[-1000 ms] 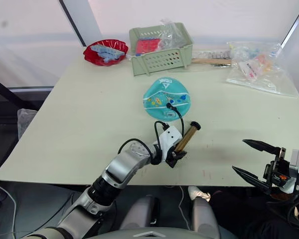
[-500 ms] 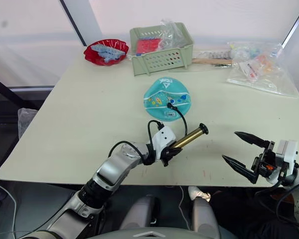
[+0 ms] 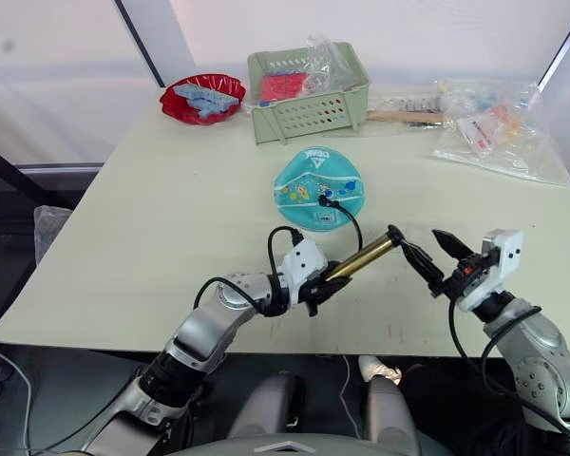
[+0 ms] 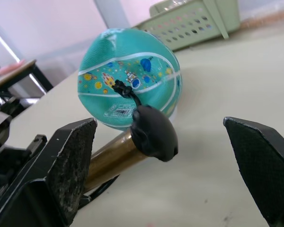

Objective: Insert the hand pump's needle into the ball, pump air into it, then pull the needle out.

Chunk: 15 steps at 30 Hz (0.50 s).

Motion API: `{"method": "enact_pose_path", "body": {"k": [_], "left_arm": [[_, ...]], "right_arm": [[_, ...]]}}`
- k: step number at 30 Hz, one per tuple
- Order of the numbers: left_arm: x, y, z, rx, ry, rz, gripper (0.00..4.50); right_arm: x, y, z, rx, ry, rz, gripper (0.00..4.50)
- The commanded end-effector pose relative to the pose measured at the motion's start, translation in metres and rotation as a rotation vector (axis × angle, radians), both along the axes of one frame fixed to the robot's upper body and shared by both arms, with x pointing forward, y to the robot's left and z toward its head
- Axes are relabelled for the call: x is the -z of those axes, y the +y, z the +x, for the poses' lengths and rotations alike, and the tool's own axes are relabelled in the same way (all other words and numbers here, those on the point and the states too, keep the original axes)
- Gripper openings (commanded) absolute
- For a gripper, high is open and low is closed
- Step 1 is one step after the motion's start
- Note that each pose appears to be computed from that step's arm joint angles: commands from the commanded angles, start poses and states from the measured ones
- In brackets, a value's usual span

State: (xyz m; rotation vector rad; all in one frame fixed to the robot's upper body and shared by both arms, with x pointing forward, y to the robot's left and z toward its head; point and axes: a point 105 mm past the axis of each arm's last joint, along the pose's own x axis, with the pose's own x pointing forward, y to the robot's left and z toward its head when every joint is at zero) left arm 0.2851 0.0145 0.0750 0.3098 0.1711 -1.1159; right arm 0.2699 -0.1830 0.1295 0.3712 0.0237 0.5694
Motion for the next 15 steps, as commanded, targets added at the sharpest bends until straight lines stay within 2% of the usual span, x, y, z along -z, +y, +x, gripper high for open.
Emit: {"method": "enact_pose_path", "body": {"k": [1, 5, 15], "left_arm": [[-0.013, -0.004, -0.001, 0.015, -0.047, -0.057, 0.99], [-0.016, -0.005, -0.001, 0.021, -0.057, -0.084, 0.99], [-0.020, -0.009, -0.001, 0.032, -0.068, -0.120, 0.99]], "right_arm": [[-0.014, 0.010, 0.008, 0.028, 0.022, 0.139, 4.50], [-0.018, 0.021, 0.018, 0.054, 0.072, 0.309, 4.50], [-0.035, 0.041, 0.026, 0.017, 0.124, 0.555, 4.50]]}}
